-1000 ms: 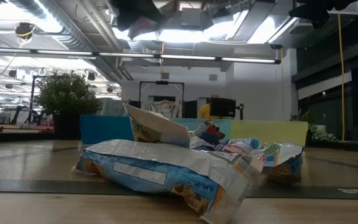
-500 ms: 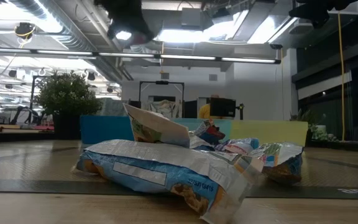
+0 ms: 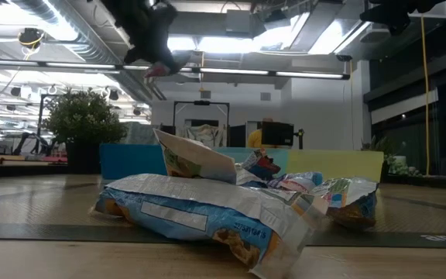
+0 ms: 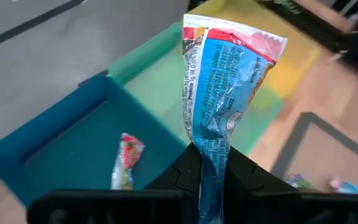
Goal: Pick and place Granola Bars by type
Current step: Put the red granola bar into the blue bin
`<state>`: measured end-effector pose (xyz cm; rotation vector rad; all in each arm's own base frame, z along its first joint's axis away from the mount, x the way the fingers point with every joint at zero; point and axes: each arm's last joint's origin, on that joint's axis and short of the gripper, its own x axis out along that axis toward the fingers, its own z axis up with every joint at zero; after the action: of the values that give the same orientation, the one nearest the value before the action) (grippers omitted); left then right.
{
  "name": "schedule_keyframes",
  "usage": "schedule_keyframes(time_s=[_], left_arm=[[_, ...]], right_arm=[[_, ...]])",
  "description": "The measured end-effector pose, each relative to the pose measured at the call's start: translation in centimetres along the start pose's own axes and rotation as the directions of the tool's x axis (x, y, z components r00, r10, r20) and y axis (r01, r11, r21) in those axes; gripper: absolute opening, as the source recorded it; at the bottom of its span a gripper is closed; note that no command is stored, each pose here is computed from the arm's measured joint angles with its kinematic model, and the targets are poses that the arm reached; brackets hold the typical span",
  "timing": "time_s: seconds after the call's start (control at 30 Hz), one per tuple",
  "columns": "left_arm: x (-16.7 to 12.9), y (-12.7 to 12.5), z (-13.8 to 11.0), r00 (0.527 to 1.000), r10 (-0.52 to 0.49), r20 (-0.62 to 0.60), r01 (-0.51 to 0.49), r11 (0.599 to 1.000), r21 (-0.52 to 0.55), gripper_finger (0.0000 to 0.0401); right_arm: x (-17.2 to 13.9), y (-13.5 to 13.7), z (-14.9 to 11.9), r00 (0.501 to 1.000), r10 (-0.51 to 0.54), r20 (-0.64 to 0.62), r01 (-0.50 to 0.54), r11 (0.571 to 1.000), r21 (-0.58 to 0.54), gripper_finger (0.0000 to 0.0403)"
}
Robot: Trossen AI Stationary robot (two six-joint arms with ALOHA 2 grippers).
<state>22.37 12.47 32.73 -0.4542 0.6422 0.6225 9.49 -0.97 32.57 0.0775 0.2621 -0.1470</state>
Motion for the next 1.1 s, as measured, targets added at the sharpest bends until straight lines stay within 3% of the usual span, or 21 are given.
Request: schedule_keyframes(time_s=[0.13, 0.27, 0.57, 0.8, 1.1], left_arm=[[2.5, 1.4, -0.5, 0.99, 0.074, -0.119, -0.076, 0.997, -0.014, 0.0028], [5.4, 2.2, -1.1, 0.971, 0.086, -0.225, -0.088, 0.996, 0.0, 0.0028], [8.8, 2.5, -1.9, 0.944, 0.082, -0.319, -0.072, 0.997, 0.043, 0.0028], [12.0, 3.2, -4.1, 0.9, 0.124, -0.418, -0.11, 0.992, 0.058, 0.0028], [14.0, 3.3, -5.0, 0.878, 0.11, -0.466, -0.089, 0.994, 0.067, 0.0029]], right_arm=[[0.0, 0.0, 0.0, 1.0, -0.011, 0.001, 0.011, 1.0, -0.003, 0.02], [0.0, -0.1, 0.0, 1.0, -0.031, 0.003, 0.031, 1.0, -0.003, 0.02], [0.0, -0.1, 0.0, 0.999, -0.034, 0.003, 0.034, 0.999, 0.001, 0.02], [0.0, -0.1, 0.0, 0.999, -0.034, 0.003, 0.034, 0.999, -0.001, 0.02], [0.0, -0.1, 0.0, 0.999, -0.034, 0.003, 0.034, 0.999, -0.003, 0.02]])
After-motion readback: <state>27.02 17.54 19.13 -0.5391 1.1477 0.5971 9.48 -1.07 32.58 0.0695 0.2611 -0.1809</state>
